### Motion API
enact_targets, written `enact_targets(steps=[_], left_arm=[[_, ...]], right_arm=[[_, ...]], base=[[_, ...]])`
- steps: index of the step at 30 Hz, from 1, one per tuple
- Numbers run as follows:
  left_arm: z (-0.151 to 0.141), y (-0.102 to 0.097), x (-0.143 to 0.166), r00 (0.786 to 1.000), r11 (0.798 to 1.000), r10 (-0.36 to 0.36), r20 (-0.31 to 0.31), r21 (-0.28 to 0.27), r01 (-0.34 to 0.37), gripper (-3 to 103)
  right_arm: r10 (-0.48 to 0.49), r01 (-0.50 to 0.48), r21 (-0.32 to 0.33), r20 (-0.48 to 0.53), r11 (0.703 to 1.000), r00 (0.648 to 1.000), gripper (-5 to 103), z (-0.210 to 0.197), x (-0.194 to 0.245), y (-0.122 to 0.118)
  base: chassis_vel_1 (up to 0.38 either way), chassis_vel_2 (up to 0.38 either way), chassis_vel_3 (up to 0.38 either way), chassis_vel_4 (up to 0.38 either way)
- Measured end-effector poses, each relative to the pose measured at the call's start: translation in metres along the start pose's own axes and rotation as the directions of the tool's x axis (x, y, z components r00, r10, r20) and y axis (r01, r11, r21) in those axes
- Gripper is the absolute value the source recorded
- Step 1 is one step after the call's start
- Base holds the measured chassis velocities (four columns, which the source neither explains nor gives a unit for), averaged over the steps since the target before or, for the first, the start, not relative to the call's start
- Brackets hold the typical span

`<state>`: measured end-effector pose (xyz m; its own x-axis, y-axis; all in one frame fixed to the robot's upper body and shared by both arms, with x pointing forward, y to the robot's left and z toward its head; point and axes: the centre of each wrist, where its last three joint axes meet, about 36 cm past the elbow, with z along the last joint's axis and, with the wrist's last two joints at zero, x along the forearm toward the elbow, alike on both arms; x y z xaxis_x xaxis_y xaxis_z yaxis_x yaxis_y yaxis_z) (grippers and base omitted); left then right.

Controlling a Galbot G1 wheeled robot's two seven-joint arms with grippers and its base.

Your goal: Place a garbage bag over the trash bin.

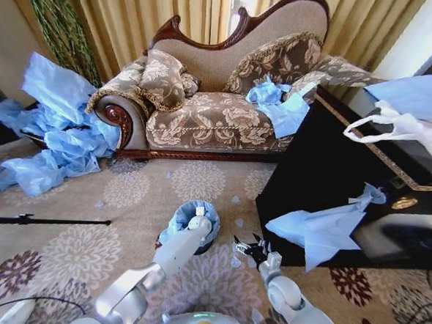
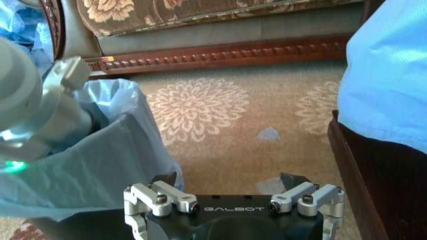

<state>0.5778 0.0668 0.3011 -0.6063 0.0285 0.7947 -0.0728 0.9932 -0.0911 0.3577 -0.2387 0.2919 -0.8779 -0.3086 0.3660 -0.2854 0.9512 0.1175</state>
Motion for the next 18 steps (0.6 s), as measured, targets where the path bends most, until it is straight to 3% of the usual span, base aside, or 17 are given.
enact_targets(steps=[5, 8, 10, 18], left_arm=[[0.000, -0.002, 0.003, 0.999, 0.999, 0.043, 0.024, -0.016, -0.043, 0], [0.001, -0.007, 0.003, 0.999, 0.999, 0.045, 0.008, -0.025, -0.045, 0], [0.005, -0.014, 0.005, 0.999, 0.999, 0.007, -0.045, -0.038, -0.008, 0], [0.009, -0.005, -0.001, 0.990, 0.997, -0.078, -0.115, -0.029, 0.075, 0]], right_arm=[[-0.005, 0.005, -0.003, 0.000, 1.000, 1.000, 100, -0.001, 0.001, 0.004], [-0.006, 0.006, -0.001, 0.000, 1.000, 1.000, 100, -0.002, 0.001, 0.005], [-0.009, 0.009, 0.006, 0.001, 1.000, 1.000, 100, -0.004, 0.003, 0.005], [-0.007, 0.007, 0.006, 0.009, 1.000, 1.000, 100, -0.008, 0.008, 0.004]], base=[[0.000, 0.000, 0.000, 0.000], [0.000, 0.000, 0.000, 0.000], [0.000, 0.000, 0.000, 0.000], [0.000, 0.000, 0.000, 0.000]])
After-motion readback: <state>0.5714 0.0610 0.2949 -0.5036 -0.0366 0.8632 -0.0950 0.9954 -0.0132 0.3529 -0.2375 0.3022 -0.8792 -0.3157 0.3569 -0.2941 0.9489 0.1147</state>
